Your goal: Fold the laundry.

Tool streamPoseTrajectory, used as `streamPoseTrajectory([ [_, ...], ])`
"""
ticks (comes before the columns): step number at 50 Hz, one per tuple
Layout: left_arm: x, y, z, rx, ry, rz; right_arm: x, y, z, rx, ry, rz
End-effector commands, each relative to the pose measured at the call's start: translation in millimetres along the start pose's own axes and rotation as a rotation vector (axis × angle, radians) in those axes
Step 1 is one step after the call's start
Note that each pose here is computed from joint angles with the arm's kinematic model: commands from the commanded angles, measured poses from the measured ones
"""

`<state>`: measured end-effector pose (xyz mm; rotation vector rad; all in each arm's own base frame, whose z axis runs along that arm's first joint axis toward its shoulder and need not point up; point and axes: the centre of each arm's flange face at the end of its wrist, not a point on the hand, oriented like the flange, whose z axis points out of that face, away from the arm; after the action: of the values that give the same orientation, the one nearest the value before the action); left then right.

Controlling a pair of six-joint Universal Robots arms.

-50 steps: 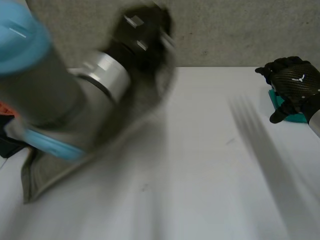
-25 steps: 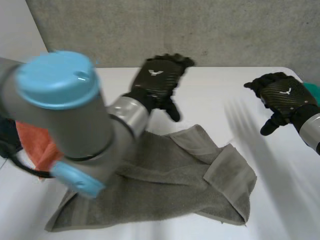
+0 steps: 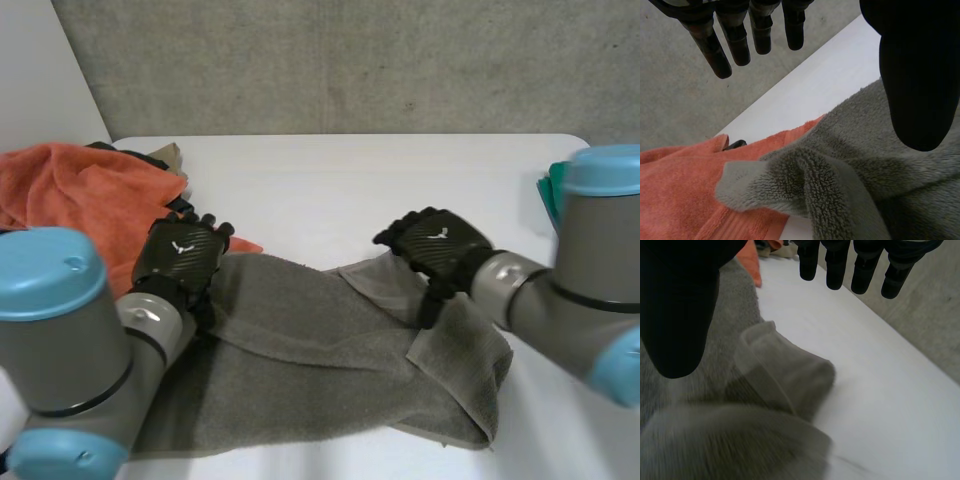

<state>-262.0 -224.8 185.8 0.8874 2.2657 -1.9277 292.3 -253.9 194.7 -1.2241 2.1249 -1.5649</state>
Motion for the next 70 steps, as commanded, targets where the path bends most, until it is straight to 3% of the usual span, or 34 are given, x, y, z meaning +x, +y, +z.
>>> streamPoseTrajectory([
  [1, -4, 15, 35, -0.023, -0.097, -0.007, -14, 15, 43, -0.032, -0.001, 0.173],
  [4, -14, 24, 44, -0.066, -0.158, 0.016, -14, 23, 57, -0.035, 0.012, 0.183],
  [9, -15, 40, 49, -0.129, -0.16, 0.098, -11, 31, 80, 0.0, 0.079, 0.16],
  [17, -17, 46, 49, -0.154, -0.157, 0.149, -7, 28, 83, 0.02, 0.105, 0.083],
  [25, -21, 24, 42, -0.112, -0.167, 0.143, 14, -20, 39, 0.103, 0.153, -0.004],
  [31, -43, -32, 12, 0.021, -0.206, 0.109, 65, -32, -12, -0.001, 0.274, -0.249],
  [37, -43, -74, -27, 0.132, -0.125, 0.107, 80, -57, -66, -0.063, 0.335, -0.431],
  [45, -26, -45, -24, -0.017, 0.002, 0.12, 98, -35, -85, -0.218, 0.301, -0.38],
  [48, -15, -24, -3, -0.09, 0.033, 0.131, 98, -20, -70, -0.244, 0.254, -0.35],
  [52, -10, -27, 36, -0.051, 0.012, 0.127, 104, -4, -37, -0.228, 0.23, -0.329],
  [54, -10, -39, 50, -0.001, -0.013, 0.127, 120, -10, -19, -0.165, 0.289, -0.312],
  [60, -41, -134, 93, 0.354, -0.189, 0.098, 169, -59, 8, 0.167, 0.525, -0.255],
  [65, -72, -212, 90, 0.677, -0.37, 0.076, 195, -112, -7, 0.488, 0.701, -0.243],
  [70, -67, -221, 84, 0.753, -0.4, 0.079, 197, -138, -28, 0.664, 0.755, -0.236],
])
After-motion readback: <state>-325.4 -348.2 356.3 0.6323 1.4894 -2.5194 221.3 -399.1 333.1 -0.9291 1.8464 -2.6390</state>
